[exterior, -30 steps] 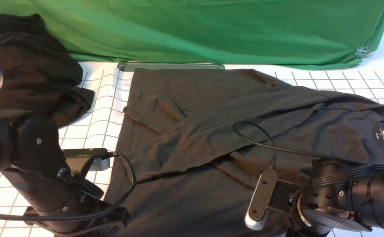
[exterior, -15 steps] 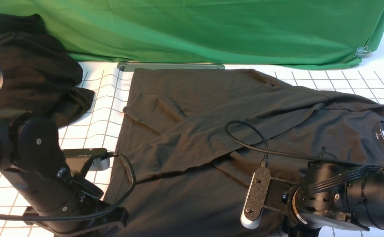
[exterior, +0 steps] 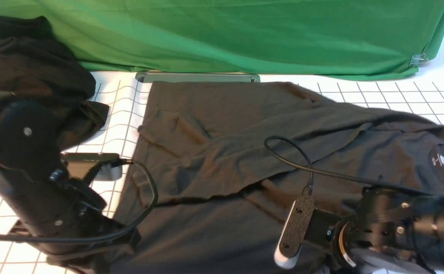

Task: Fold a long-sleeved shirt over a white checkered tablecloth.
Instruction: 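Fold the black garment in half by bringing its near edge over to the far edge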

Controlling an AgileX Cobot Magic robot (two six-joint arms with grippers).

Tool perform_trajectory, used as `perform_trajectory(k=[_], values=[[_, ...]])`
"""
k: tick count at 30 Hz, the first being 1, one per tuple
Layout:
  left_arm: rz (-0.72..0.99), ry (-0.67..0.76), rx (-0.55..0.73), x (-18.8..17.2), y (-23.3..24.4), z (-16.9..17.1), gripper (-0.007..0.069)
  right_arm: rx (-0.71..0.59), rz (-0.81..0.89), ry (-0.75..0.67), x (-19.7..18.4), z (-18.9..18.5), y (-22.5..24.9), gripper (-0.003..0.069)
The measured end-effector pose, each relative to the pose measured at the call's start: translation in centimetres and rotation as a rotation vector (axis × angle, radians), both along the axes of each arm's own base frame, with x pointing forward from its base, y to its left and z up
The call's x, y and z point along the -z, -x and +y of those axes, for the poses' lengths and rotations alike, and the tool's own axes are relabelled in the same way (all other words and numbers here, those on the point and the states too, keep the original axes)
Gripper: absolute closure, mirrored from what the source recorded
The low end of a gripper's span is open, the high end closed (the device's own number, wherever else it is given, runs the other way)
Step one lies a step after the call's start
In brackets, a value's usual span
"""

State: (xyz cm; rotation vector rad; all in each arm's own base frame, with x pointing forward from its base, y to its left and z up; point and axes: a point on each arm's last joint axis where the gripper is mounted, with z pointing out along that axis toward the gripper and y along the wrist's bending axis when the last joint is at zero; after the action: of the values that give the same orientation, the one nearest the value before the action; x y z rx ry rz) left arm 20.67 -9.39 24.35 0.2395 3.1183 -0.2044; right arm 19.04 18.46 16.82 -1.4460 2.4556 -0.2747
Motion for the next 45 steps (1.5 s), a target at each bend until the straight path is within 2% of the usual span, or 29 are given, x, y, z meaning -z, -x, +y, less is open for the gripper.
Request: perform_trajectory(k=[4, 10, 14, 21, 24, 29, 34, 40, 45], values=[[0.006, 0.005, 0.013, -1.0, 1.2, 0.4, 0.0610, 0.039, 0.096, -0.044, -1.2, 0.9, 3.0, 0.0643], [-0.023, 0.130, -0.006, -2.5, 4.1, 0.5, 0.0610, 0.023, 0.269, -0.011, -0.9, 2.1, 9.0, 0.0645], [-0.071, 0.156, 0.000, -3.5, 5.5, 1.0, 0.0610, 0.026, 0.286, 0.014, -0.9, 2.4, 10.6, 0.0645], [-0.184, 0.145, 0.011, -5.7, 5.8, 1.6, 0.0610, 0.077, 0.281, -0.008, -1.4, 2.0, 10.2, 0.0646], [-0.256, 0.154, -0.003, -6.6, 4.4, 1.3, 0.0610, 0.163, 0.262, -0.074, -2.5, 1.7, 8.0, 0.0646], [-0.386, 0.205, -0.043, -6.9, 1.7, 0.3, 0.0610, 0.232, 0.204, -0.181, -4.4, 1.4, 4.0, 0.0646], [-0.501, 0.226, -0.132, -6.1, -3.6, -0.1, 0.0610, 0.344, 0.092, -0.294, -7.4, -0.3, -2.5, 0.0646], [-0.565, 0.274, -0.318, -5.3, -9.6, 2.0, 0.0610, 0.444, 0.036, -0.328, -7.6, -1.1, -8.1, 0.0646], [-0.578, 0.351, -0.382, -3.7, -14.0, 2.8, 0.0610, 0.509, 0.006, -0.349, -6.6, -1.5, -12.3, 0.0646]])
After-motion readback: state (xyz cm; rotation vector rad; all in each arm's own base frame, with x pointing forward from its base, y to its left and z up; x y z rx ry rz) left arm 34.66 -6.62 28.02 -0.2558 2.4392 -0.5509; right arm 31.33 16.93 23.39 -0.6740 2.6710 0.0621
